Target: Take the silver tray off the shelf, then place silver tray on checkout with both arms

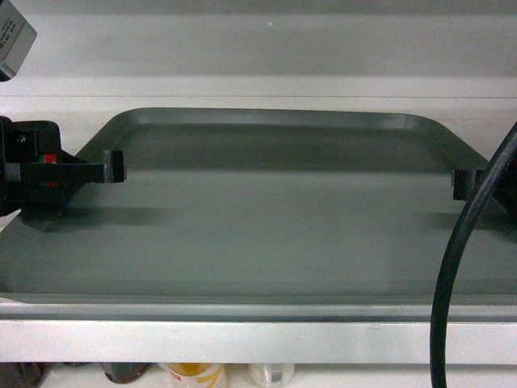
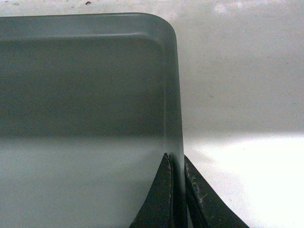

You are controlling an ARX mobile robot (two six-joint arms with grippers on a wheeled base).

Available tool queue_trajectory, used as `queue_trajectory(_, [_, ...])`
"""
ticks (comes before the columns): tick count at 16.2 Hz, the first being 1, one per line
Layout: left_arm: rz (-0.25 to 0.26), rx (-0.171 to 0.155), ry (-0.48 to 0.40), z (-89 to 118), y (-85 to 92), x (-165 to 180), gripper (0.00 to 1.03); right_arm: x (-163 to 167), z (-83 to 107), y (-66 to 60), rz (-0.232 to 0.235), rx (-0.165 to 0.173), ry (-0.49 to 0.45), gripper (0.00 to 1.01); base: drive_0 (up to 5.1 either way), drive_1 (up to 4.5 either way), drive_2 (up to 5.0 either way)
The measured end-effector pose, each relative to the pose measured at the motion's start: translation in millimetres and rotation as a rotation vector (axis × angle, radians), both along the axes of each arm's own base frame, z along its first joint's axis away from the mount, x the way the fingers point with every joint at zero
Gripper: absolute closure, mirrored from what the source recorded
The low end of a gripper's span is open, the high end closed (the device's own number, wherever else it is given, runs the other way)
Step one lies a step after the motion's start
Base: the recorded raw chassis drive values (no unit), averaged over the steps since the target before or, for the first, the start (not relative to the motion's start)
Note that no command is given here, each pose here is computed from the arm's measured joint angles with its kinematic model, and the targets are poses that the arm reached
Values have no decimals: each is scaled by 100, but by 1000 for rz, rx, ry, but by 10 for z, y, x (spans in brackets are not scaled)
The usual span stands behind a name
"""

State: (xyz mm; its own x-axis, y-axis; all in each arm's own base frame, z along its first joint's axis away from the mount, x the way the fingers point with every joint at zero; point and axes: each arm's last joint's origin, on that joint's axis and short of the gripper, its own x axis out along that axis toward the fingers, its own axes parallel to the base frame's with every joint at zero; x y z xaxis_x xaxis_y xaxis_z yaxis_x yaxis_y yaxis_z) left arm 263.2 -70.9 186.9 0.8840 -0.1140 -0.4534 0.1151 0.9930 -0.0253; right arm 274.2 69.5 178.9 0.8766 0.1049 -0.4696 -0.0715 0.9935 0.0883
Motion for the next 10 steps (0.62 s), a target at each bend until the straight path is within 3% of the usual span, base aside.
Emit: queue_trajectory(10, [-21,38,11,444,-58,-71,99,-129,534,-62,-11,-7,-29,98,0,0,0])
